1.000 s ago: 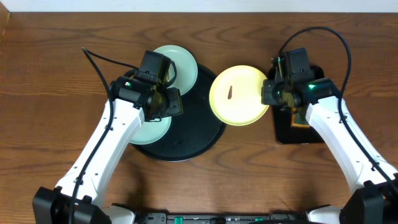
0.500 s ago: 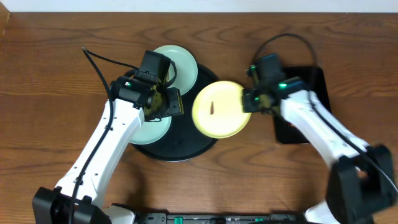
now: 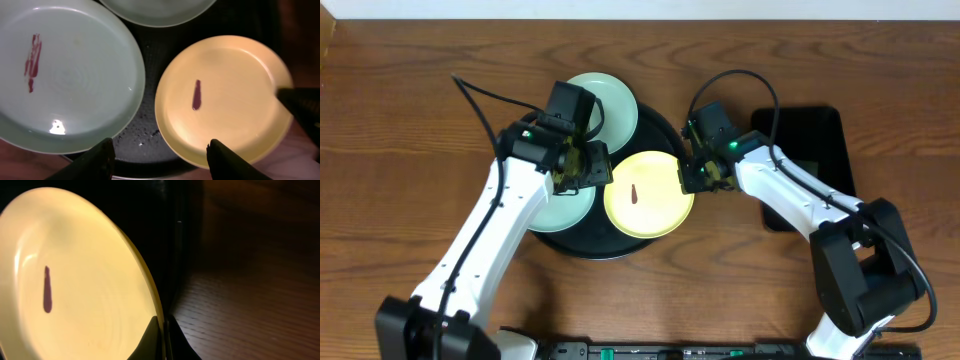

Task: Clean dirty plates on tray and stack at the side
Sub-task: 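Lift and slide the yellow plate toward the table center with right gripper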

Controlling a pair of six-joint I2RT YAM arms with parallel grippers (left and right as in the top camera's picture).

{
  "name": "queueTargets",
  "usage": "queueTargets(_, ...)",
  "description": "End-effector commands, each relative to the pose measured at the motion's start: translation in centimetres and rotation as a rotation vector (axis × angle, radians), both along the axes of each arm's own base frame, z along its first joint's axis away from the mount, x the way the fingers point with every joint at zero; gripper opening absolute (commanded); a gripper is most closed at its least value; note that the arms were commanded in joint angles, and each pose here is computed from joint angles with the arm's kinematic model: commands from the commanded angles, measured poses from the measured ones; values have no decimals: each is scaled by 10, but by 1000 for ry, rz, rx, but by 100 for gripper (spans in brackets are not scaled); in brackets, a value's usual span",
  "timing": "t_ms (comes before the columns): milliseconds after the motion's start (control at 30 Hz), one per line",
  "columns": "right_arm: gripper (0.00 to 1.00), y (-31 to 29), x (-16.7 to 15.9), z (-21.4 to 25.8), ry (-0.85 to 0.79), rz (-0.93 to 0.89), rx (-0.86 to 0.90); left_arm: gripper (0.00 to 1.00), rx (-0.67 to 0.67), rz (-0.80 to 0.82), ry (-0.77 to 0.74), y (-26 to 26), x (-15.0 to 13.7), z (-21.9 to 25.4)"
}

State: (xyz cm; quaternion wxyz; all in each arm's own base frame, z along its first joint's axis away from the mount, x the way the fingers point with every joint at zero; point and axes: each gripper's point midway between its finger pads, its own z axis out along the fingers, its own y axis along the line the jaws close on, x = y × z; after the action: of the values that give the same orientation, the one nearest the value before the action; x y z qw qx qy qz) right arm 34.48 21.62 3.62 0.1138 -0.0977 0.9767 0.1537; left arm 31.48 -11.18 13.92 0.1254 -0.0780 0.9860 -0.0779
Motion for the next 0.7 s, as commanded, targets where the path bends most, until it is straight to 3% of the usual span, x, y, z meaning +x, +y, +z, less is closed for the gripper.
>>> queueTargets(0, 1, 5, 4, 24, 7, -5, 132, 61, 39, 6, 66, 2, 1, -23)
queueTargets(167, 1, -15, 5, 27, 8, 24, 122, 62, -65, -159, 110, -24, 0, -38)
queueTargets(433, 1, -17, 4, 25, -29, 121, 84, 62, -75, -192, 52, -29, 12, -30)
queueTargets(667, 1, -20, 9, 22, 35, -154, 75, 62, -125, -199, 63, -37, 9, -27)
